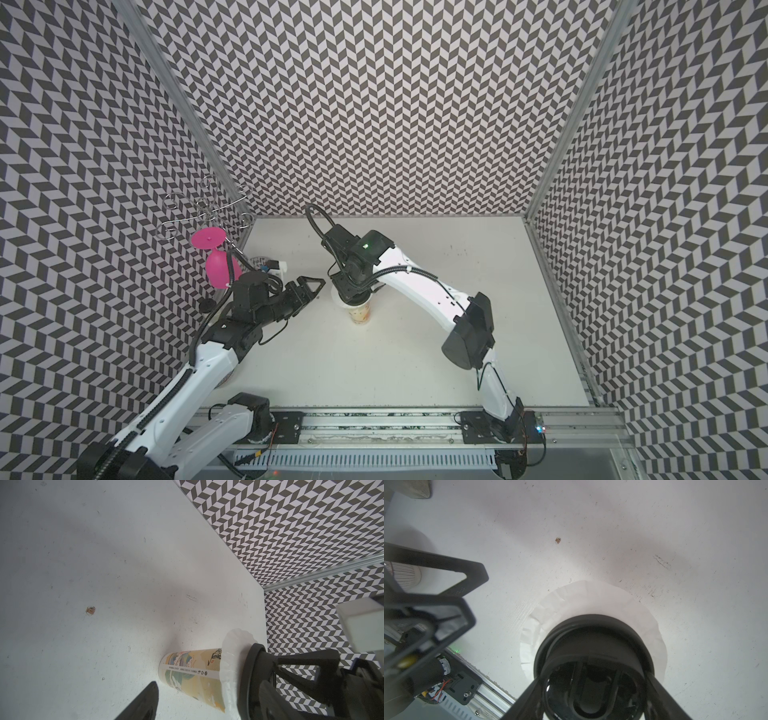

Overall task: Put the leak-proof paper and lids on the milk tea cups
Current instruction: Place the cup lid on the cup, then secure the cup lid on the cup.

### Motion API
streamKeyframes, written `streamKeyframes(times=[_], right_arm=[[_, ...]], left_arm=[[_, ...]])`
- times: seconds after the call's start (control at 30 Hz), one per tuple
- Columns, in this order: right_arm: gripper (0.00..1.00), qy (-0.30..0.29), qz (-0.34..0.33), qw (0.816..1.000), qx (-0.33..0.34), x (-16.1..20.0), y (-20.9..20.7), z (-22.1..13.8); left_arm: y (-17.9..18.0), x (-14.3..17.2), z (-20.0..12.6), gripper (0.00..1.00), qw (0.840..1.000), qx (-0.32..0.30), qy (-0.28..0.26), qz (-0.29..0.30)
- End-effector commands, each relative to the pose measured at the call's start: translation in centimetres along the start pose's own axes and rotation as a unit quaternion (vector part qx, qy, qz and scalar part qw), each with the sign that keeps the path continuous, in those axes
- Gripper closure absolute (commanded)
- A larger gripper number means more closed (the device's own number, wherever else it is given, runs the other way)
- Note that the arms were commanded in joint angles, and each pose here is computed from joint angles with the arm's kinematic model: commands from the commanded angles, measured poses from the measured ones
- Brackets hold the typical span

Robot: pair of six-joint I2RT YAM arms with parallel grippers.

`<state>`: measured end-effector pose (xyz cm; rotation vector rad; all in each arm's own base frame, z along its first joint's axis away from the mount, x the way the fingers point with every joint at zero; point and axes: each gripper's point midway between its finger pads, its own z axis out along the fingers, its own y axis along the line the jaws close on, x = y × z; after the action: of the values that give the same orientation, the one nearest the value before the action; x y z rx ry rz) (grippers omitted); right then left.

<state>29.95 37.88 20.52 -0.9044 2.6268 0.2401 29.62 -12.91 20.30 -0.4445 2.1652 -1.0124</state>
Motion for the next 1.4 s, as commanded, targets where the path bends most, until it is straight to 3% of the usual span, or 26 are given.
streamKeyframes(times=[0.0,0.9,1.37], right_arm=[[0.41,0.023,-0.010,1.000,-0.001,0.8,0.5,1.9],[0.37,0.073,-0.011,0.997,0.017,3.4,-0.3,5.0],[0.37,0.098,-0.013,0.995,-0.003,5.7,0.1,6.3]], left_arm=[[-0.9,-1.1,-0.7,0.23,1.000,0.005,-0.019,0.009],[-1.6,-0.3,-0.4,0.23,0.999,0.032,0.004,0.010],[-1.8,2.2,0.4,0.23,0.995,0.075,0.060,-0.011]])
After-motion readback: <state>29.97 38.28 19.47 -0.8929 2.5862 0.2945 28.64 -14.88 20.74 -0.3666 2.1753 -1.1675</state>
